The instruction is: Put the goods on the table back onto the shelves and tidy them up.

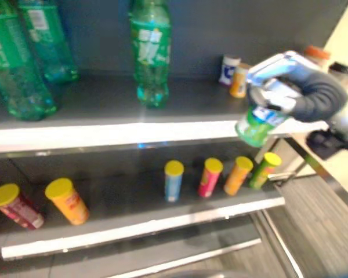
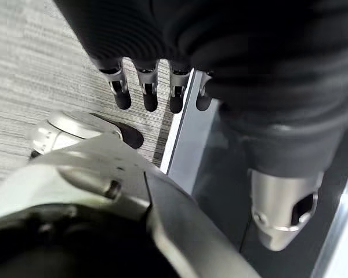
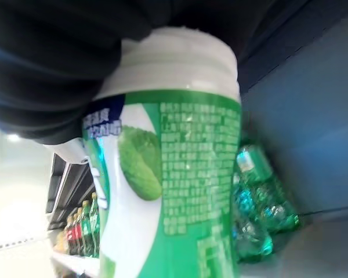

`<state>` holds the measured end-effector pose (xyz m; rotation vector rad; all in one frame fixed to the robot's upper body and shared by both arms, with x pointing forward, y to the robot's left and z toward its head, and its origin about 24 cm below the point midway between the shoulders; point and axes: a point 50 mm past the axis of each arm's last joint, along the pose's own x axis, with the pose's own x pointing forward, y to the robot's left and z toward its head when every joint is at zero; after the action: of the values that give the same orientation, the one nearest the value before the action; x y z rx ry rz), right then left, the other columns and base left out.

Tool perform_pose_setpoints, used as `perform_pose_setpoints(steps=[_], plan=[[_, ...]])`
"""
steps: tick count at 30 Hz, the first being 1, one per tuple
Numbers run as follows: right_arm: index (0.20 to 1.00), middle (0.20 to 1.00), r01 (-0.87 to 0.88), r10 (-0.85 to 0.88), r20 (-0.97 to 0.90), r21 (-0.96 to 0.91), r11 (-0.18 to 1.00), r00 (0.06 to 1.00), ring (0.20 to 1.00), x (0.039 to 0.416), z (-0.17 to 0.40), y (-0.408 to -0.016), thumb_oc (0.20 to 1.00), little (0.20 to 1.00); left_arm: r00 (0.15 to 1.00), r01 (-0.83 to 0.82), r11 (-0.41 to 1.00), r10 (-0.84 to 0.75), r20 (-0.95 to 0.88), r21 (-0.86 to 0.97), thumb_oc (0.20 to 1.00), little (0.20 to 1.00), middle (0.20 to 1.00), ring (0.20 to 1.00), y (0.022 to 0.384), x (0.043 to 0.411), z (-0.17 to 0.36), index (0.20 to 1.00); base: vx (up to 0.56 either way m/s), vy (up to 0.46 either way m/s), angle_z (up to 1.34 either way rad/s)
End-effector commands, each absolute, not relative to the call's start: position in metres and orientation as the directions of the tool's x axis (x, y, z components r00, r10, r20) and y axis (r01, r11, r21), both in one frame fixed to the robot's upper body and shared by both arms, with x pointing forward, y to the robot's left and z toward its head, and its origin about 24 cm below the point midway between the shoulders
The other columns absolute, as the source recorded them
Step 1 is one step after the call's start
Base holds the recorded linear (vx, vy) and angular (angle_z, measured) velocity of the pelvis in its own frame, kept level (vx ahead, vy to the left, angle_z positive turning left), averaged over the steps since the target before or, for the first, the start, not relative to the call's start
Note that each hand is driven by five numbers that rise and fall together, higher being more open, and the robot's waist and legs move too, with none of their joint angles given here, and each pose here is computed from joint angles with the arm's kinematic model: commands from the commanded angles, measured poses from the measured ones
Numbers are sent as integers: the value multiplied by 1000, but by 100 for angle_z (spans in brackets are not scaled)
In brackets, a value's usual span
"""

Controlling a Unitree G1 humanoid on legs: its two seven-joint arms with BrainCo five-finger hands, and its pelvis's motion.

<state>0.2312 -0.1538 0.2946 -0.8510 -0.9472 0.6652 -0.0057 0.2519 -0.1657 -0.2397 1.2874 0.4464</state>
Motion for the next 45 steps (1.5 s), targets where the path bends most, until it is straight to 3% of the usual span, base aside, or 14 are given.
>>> perform_pose_setpoints(steps=[1, 20, 45], plan=[[200, 200, -105, 764, 414, -844, 526, 495, 200, 251, 294, -150, 200, 200, 179, -437, 899, 109, -978, 20, 1000, 1000, 1000, 1000, 220, -11, -174, 1000, -6, 6, 12], [200, 200, -78, 670, 337, -857, 509, 661, 200, 289, 282, -168, 200, 200, 189, -465, 885, 142, -972, 39, 1000, 1000, 1000, 1000, 233, -9, -171, 1000, -3, -1, 3], [200, 200, -5, 573, 273, -900, 436, 773, 200, 280, 270, -211, 200, 200, 184, -440, 897, 134, -974, 40, 1000, 1000, 1000, 1000, 236, -14, -170, 1000, 0, 0, 0]])
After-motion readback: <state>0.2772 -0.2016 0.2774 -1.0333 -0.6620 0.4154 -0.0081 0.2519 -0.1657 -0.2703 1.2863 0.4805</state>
